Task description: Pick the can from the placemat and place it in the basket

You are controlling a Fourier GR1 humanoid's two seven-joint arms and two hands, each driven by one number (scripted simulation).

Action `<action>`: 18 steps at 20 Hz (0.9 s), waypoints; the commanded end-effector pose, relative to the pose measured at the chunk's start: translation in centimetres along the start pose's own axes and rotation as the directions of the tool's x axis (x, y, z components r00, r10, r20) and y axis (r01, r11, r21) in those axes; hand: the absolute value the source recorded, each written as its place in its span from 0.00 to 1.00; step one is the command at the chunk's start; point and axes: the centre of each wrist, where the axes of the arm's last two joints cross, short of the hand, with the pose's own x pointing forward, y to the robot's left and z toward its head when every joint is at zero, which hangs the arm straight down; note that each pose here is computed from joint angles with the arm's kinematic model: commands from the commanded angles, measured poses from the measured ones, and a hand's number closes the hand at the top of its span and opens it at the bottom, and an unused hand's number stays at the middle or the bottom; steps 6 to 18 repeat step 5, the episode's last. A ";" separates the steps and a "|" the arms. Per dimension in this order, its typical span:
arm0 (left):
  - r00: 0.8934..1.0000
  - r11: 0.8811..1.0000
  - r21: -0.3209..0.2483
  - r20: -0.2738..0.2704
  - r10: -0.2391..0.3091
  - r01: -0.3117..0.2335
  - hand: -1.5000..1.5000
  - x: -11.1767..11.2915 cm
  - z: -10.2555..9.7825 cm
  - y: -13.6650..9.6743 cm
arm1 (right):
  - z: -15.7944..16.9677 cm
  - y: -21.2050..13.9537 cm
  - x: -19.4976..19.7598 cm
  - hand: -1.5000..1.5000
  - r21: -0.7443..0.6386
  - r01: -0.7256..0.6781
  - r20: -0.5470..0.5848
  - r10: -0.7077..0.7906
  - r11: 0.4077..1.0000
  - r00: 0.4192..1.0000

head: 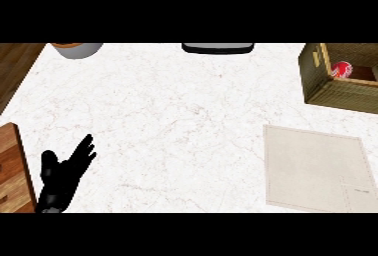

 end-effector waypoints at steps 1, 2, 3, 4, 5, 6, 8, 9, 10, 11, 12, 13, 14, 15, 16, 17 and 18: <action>0.994 1.000 -0.005 -0.109 0.003 -0.004 0.50 -2.5 0.6 0.4 | 0.0 -2.7 -2.6 0.00 -0.074 0.030 -0.042 -0.033 0.997 0.999; 0.994 1.000 0.004 -0.108 0.022 -0.022 0.50 -3.2 0.1 0.4 | -0.4 -5.9 -1.1 0.00 -0.105 0.057 -0.055 -0.063 0.993 0.996; 0.994 1.000 0.013 -0.106 0.013 -0.012 0.50 -2.2 0.9 0.1 | 0.1 -5.5 -4.2 0.00 -0.094 0.024 -0.080 -0.032 0.995 0.996; 0.996 1.000 0.004 -0.086 0.023 -0.023 0.50 -2.9 0.8 -2.4 | -0.2 -6.2 -2.5 0.00 -0.090 0.039 -0.086 -0.047 0.995 0.995; 0.994 1.000 0.010 -0.109 0.009 -0.008 0.50 -2.5 0.8 -0.5 | 0.2 -7.2 -4.4 0.00 -0.095 0.042 -0.085 -0.050 0.995 0.995; 0.994 1.000 0.010 -0.109 0.009 -0.008 0.50 -2.5 0.8 -0.5 | 0.2 -7.2 -4.4 0.00 -0.095 0.042 -0.085 -0.050 0.995 0.995; 0.994 1.000 0.010 -0.109 0.009 -0.008 0.50 -2.5 0.8 -0.5 | 0.2 -7.2 -4.4 0.00 -0.095 0.042 -0.085 -0.050 0.995 0.995; 0.994 1.000 0.010 -0.109 0.009 -0.008 0.50 -2.5 0.8 -0.5 | 0.2 -7.2 -4.4 0.00 -0.095 0.042 -0.085 -0.050 0.995 0.995; 0.994 1.000 0.010 -0.109 0.009 -0.008 0.50 -2.5 0.8 -0.5 | 0.2 -7.2 -4.4 0.00 -0.095 0.042 -0.085 -0.050 0.995 0.995; 0.994 1.000 0.010 -0.109 0.009 -0.008 0.50 -2.5 0.8 -0.5 | 0.2 -7.2 -4.4 0.00 -0.095 0.042 -0.085 -0.050 0.995 0.995; 0.994 1.000 0.010 -0.109 0.009 -0.008 0.50 -2.5 0.8 -0.5 | 0.2 -7.2 -4.4 0.00 -0.095 0.042 -0.085 -0.050 0.995 0.995; 0.994 1.000 0.010 -0.109 0.009 -0.008 0.50 -2.5 0.8 -0.5 | 0.2 -7.2 -4.4 0.00 -0.095 0.042 -0.085 -0.050 0.995 0.995; 0.994 1.000 0.010 -0.109 0.009 -0.008 0.50 -2.5 0.8 -0.5 | 0.2 -7.2 -4.4 0.00 -0.095 0.042 -0.085 -0.050 0.995 0.995; 0.994 1.000 0.010 -0.109 0.009 -0.008 0.50 -2.5 0.8 -0.5 | 0.2 -7.2 -4.4 0.00 -0.095 0.042 -0.085 -0.050 0.995 0.995; 0.994 1.000 0.010 -0.109 0.009 -0.008 0.50 -2.5 0.8 -0.5 | 0.2 -7.2 -4.4 0.00 -0.095 0.042 -0.085 -0.050 0.995 0.995; 0.994 1.000 0.010 -0.109 0.009 -0.008 0.50 -2.5 0.8 -0.5 | 0.2 -7.2 -4.4 0.00 -0.095 0.042 -0.085 -0.050 0.995 0.995; 0.994 1.000 0.010 -0.109 0.009 -0.008 0.50 -2.5 0.8 -0.5 | 0.2 -7.2 -4.4 0.00 -0.095 0.042 -0.085 -0.050 0.995 0.995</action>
